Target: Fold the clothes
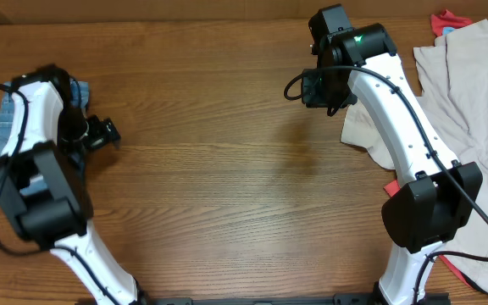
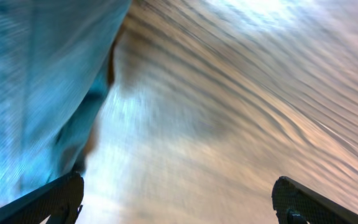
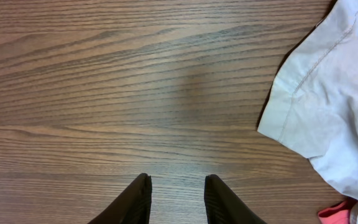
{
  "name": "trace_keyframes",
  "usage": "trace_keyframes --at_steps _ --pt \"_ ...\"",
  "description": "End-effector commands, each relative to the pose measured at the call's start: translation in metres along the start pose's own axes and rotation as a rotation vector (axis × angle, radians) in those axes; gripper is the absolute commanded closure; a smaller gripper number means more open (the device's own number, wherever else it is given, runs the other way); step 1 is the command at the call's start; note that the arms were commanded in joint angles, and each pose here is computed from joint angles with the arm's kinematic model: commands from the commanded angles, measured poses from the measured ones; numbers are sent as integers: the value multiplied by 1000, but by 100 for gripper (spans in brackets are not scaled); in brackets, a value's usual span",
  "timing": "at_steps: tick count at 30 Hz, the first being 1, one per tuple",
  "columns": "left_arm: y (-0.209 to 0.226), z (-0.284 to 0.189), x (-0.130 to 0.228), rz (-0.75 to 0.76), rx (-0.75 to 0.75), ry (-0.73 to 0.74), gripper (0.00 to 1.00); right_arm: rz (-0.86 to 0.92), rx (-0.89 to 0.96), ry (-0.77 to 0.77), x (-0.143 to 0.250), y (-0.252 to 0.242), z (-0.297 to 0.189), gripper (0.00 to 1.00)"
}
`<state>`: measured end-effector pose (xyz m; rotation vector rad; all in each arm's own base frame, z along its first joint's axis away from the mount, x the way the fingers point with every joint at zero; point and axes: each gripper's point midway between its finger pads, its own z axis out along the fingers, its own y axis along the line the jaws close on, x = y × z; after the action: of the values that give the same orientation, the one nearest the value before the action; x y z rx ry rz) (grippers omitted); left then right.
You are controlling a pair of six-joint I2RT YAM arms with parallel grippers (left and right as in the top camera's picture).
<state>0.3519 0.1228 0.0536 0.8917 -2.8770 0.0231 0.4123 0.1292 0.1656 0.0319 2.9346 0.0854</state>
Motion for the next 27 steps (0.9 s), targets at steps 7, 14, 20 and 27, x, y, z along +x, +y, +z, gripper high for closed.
trace_keyframes --at_steps 7,14,20,27 --pt "51 -86 -12 -164 -101 -278 36 10 -14 -30 -6 0 -10 69" --pt "86 -54 -25 -247 -129 -213 87 10 -14 -30 -6 0 -10 69" --pt "103 -9 -33 -294 -126 -111 96 10 -14 -30 -5 0 -10 69" --pt "100 34 -66 -302 -79 -132 95 10 -14 -30 -5 0 -10 69"
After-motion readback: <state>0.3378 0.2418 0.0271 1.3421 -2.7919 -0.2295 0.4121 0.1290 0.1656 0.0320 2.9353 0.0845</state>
